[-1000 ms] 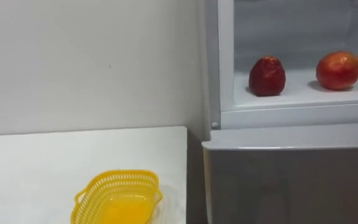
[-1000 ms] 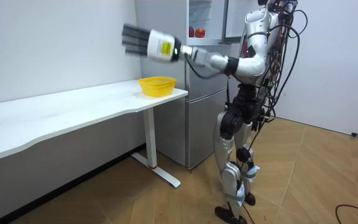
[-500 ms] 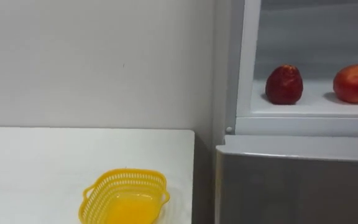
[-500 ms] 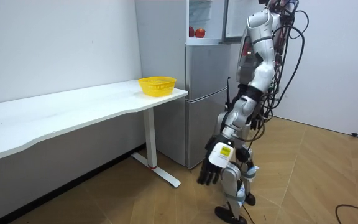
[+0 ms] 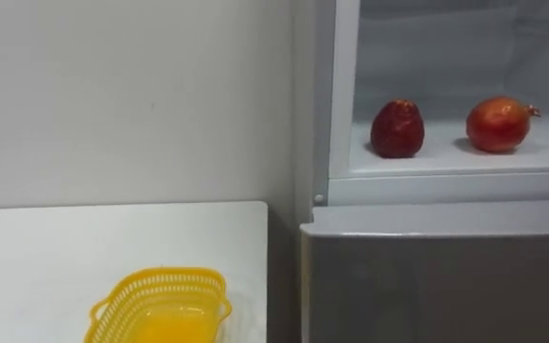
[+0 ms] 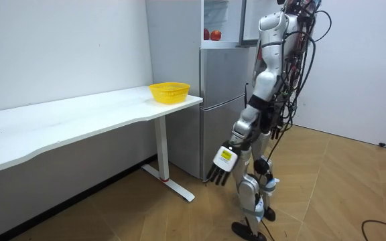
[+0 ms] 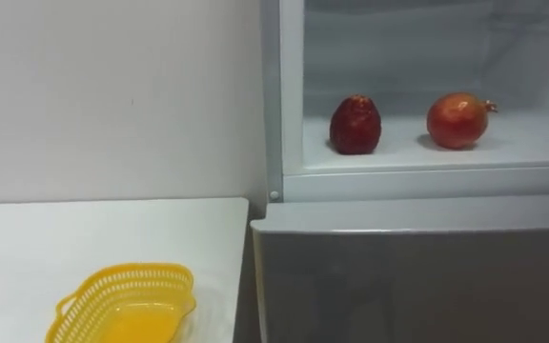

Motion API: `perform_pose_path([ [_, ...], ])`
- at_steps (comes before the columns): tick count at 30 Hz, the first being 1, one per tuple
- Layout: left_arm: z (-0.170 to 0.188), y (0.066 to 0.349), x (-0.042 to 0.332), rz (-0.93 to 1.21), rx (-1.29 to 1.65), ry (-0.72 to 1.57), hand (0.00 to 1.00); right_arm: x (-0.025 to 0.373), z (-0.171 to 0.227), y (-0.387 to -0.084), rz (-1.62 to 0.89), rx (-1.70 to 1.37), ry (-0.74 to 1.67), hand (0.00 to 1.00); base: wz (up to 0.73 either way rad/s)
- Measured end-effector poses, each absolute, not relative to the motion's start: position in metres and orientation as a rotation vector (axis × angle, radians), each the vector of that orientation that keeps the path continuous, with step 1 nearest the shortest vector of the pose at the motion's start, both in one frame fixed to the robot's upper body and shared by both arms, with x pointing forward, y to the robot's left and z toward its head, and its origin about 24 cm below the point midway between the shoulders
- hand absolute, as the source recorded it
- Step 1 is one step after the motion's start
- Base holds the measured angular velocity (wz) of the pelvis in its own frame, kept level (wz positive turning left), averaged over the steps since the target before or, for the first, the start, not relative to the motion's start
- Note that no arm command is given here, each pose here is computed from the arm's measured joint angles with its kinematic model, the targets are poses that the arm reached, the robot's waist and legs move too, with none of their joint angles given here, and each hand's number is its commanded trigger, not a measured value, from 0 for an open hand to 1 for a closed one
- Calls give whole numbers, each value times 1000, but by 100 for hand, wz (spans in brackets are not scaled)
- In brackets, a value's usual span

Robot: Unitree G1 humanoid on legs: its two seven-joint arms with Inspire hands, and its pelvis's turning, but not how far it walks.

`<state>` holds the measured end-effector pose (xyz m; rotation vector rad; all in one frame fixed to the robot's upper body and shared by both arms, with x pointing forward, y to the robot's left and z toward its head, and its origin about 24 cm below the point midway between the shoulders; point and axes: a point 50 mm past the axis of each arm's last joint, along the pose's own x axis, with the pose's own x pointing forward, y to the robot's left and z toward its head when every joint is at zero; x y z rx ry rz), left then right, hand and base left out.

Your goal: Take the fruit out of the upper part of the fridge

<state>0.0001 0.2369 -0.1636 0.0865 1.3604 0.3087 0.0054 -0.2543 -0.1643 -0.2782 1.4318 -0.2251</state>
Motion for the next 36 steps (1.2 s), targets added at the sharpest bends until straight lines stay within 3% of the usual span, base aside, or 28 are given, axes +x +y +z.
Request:
perform_pose_path([
  [10,-162,236,16,261,162,1289,0,67,-143,-247,-404,-227,1031,0,-12],
  [17,-161,234,13,248,165,1252,0,122,-84,-241,-455,-250,588,0,-16],
  [27,-160,235,3,241,169,1246,0,142,-38,-236,-508,-240,320,0,-1],
  [36,-163,236,-10,226,170,1307,0,171,41,-209,-410,-302,-91,0,-12],
])
